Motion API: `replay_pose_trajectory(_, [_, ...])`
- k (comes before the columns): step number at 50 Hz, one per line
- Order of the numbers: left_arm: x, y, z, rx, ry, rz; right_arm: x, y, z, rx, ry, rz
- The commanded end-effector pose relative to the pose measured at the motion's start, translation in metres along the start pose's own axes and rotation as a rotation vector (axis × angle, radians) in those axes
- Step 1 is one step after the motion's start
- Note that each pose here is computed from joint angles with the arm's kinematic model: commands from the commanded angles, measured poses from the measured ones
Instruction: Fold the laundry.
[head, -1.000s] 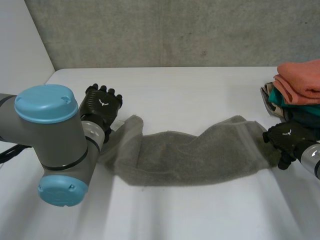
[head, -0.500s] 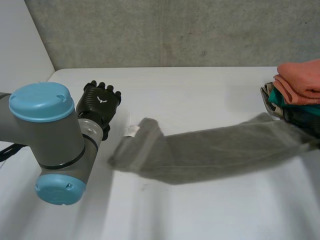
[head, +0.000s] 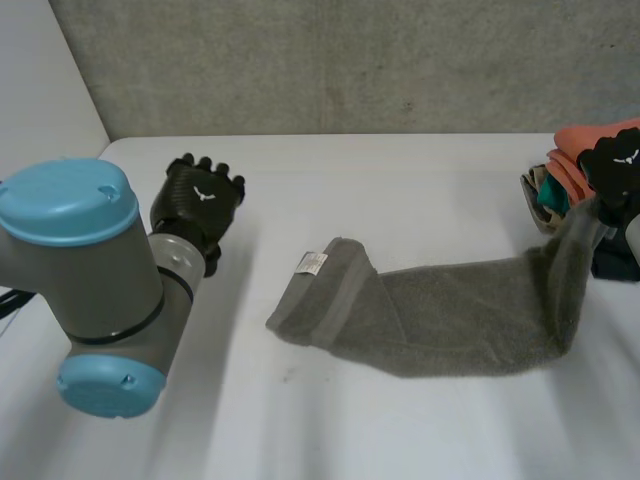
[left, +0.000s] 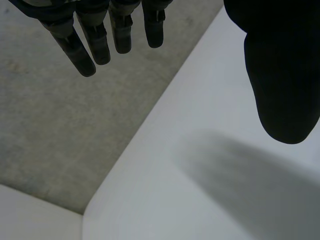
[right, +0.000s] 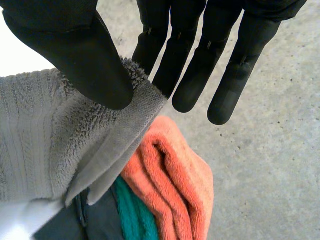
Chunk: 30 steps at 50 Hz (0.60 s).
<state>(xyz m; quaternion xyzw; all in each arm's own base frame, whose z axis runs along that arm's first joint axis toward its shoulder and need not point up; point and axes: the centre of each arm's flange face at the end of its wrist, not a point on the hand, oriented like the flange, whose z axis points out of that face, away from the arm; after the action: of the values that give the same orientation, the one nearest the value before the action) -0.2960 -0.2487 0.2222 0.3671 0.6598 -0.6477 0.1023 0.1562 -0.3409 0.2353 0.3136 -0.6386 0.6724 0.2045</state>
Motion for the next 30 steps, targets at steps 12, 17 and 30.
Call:
replay_pose_trajectory(12, [0.081,0.021,-0.016,-0.024,0.444,0.006,0.025,0.046,0.004,-0.115,0.045,0.045])
replay_pose_trajectory(17, [0.09,0.03,-0.003,-0.065,0.456,0.012,0.024,0.051,0.005,-0.119,0.035,0.053])
replay_pose_trajectory(30, [0.109,0.035,0.008,-0.077,0.452,0.037,0.023,0.052,0.005,-0.125,0.032,0.06])
